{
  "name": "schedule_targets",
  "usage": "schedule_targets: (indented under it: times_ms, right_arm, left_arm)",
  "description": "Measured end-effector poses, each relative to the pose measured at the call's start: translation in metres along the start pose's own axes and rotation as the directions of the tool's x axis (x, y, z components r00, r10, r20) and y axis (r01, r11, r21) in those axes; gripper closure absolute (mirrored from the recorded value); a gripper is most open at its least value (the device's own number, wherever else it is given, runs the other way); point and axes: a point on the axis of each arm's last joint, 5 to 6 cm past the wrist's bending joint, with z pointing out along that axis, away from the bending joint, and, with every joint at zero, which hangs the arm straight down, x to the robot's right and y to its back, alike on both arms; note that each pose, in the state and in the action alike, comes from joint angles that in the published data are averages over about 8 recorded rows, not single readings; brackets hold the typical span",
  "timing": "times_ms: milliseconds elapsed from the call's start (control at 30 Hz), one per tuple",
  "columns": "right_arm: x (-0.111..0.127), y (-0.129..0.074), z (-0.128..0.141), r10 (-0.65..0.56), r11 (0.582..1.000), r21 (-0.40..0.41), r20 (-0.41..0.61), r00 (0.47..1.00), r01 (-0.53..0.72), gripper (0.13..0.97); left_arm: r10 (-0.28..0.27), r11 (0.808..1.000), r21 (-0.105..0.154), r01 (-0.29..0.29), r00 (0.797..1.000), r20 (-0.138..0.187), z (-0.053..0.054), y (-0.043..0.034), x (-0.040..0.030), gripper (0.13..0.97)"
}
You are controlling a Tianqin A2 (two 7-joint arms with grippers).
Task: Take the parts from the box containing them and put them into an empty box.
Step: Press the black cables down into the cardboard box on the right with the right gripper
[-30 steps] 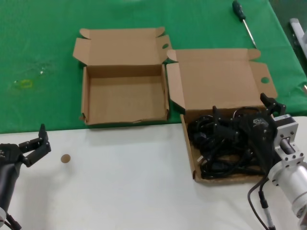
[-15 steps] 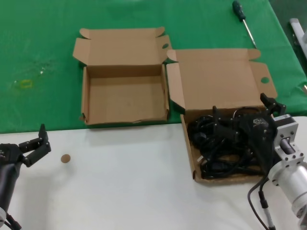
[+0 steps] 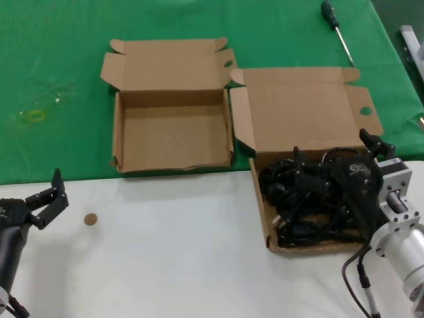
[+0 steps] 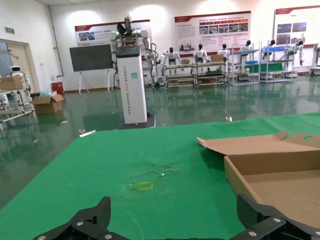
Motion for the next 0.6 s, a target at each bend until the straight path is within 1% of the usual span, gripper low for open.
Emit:
schedule_targets:
  times_ms: [100, 367, 500, 600]
  right_arm:
    - [0.0003, -0.0001, 0.0, 0.0, 1.0, 0.0, 0.0, 1.0, 0.0, 0.13]
    - [0.0026, -0.0007, -0.0001, 0.001, 1.0, -0.002, 0.005, 1.0, -0.001, 0.13]
    - [0.0048, -0.0033, -0.0011, -0.006, 1.0, -0.001, 0.021, 1.0, 0.006, 0.13]
    - [0.0084, -0.007, -0.0024, -0.027, 1.0, 0.003, 0.044, 0.999, 0.027, 0.13]
  left_arm:
    - [0.0, 1.0, 0.0, 0.0, 1.0, 0.0, 0.0, 0.0, 0.0, 0.207]
    - [0.0, 1.0, 0.0, 0.0, 1.0, 0.0, 0.0, 0.0, 0.0, 0.347]
    - [0.0, 1.0, 0.0, 0.0, 1.0, 0.0, 0.0, 0.0, 0.0, 0.347]
    - [0.0, 1.0, 0.0, 0.0, 1.0, 0.0, 0.0, 0.0, 0.0, 0.427]
